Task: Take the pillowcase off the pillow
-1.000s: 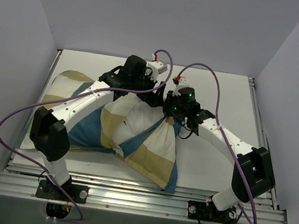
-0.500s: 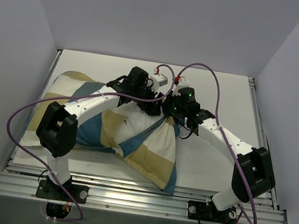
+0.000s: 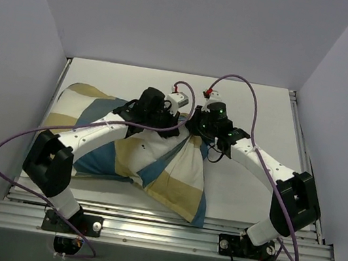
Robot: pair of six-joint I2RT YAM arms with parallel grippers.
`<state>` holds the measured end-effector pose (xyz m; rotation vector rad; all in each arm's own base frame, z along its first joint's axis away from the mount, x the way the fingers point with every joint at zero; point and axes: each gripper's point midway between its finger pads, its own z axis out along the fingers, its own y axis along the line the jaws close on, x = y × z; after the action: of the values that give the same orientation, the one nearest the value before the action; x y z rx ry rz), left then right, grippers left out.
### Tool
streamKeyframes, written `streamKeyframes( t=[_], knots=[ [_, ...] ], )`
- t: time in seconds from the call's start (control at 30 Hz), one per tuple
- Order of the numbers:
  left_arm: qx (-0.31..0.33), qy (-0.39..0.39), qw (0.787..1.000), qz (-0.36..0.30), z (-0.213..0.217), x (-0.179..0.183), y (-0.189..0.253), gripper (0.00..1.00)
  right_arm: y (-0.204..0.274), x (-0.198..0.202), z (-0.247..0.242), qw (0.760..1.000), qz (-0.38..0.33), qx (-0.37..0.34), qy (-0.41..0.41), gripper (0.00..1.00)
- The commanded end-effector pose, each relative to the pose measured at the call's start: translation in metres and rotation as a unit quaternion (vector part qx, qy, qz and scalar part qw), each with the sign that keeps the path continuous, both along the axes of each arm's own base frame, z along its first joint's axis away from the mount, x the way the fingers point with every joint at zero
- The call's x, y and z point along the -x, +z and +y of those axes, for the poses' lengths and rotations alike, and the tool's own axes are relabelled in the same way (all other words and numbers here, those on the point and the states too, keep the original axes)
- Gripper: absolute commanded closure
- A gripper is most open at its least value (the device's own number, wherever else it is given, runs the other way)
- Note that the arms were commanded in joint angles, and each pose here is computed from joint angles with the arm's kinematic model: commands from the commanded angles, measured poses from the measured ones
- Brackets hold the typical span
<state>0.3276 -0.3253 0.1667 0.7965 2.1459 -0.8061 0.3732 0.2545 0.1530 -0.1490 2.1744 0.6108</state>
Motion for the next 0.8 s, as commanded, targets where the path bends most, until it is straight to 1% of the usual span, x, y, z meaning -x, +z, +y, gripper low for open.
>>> streamKeyframes(
  t=[0.0,0.17,0.37,0.4,0.53,0.67,0.77],
  knots=[
    [0.015,-0.031,0.999,0.009,0.001,0.051,0.020,0.98,0.027,-0.030,-0.037,0.995,-0.036,-0.028,-0.089,1.00],
    [-0.014,-0.043,0.998,0.041,0.011,0.095,-0.007,0.98,0.024,-0.040,-0.050,0.992,-0.022,-0.045,-0.119,1.00],
    [-0.004,-0.053,0.997,0.060,0.016,0.133,-0.010,0.98,0.013,-0.053,-0.068,0.987,0.006,-0.037,-0.158,1.00],
    [-0.008,-0.060,0.996,0.064,0.016,0.143,-0.014,0.98,0.018,-0.057,-0.069,0.986,0.003,-0.039,-0.161,1.00],
    [-0.013,-0.047,0.997,0.056,0.024,0.152,-0.014,0.98,0.008,-0.065,-0.070,0.985,0.022,-0.026,-0.168,1.00],
    [0.009,-0.036,0.999,0.024,0.031,0.154,0.007,0.98,-0.018,-0.066,-0.071,0.984,0.052,-0.007,-0.173,1.00],
    [0.013,-0.017,1.000,0.002,0.041,0.154,0.016,0.98,-0.036,-0.065,-0.076,0.982,0.070,0.006,-0.178,1.00]
  ],
)
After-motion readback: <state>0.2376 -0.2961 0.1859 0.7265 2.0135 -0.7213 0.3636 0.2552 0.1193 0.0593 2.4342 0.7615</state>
